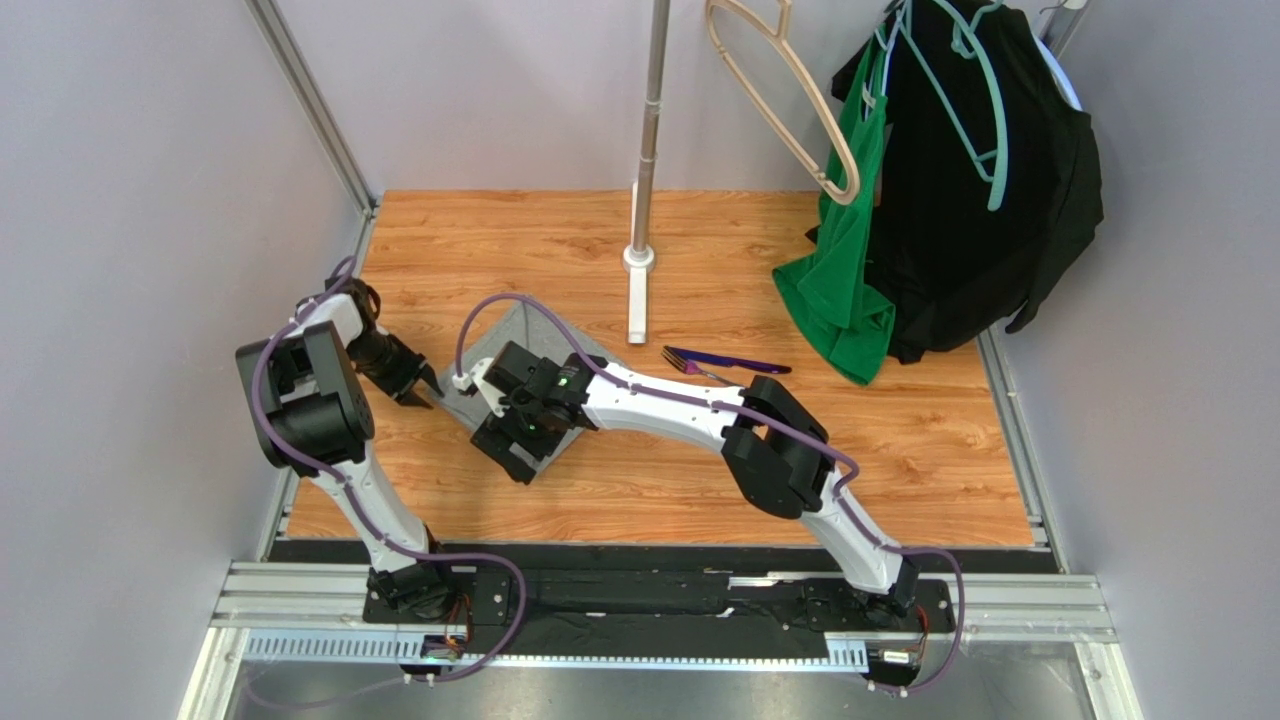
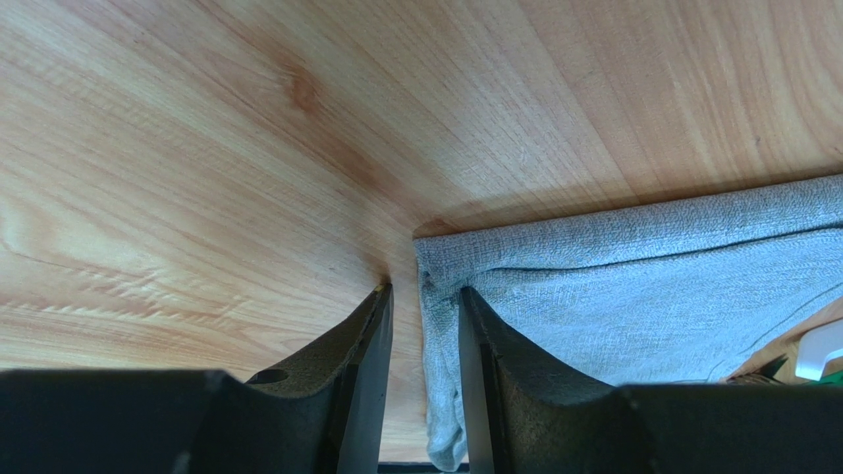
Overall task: Fold the napkin into a case and place the utensils inside
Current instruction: Rotate the upper triangle-folded napkin at the center of the board.
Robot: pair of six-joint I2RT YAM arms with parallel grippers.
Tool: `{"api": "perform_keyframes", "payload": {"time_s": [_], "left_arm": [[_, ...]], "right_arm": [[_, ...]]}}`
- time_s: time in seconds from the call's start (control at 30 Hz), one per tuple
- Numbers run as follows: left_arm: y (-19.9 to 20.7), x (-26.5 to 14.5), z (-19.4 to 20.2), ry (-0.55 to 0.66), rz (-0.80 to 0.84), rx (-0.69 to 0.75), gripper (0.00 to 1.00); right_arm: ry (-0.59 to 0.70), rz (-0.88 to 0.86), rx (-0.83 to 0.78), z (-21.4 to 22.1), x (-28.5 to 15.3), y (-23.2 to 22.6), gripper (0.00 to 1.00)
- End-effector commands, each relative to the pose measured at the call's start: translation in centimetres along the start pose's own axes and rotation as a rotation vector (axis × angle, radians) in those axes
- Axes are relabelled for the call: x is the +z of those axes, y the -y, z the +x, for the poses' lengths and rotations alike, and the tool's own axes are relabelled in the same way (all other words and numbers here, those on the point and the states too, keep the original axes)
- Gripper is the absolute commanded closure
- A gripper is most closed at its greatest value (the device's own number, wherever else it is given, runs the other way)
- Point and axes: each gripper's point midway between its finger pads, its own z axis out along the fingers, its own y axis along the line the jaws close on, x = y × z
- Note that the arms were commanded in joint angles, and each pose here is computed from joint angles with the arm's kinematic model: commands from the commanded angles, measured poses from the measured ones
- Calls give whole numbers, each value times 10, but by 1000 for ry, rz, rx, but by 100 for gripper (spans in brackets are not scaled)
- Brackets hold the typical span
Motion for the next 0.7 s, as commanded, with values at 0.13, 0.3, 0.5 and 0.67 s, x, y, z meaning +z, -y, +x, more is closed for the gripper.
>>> {"api": "perform_keyframes", "payload": {"time_s": [0.13, 0.3, 0.5, 0.67], "left_arm": [[-17, -1, 11, -35, -32, -44, 60], [-27, -2, 27, -49, -1, -97, 60], [-30, -6, 37, -56, 20, -98, 60], [-27, -4, 40, -59, 53, -93, 60]], "right_arm": [[58, 5, 157, -9, -14, 35, 12], [127, -50, 416, -4, -22, 79, 12], [127, -134, 412, 2, -25, 83, 12], [146, -160, 376, -4, -35, 78, 14]]}}
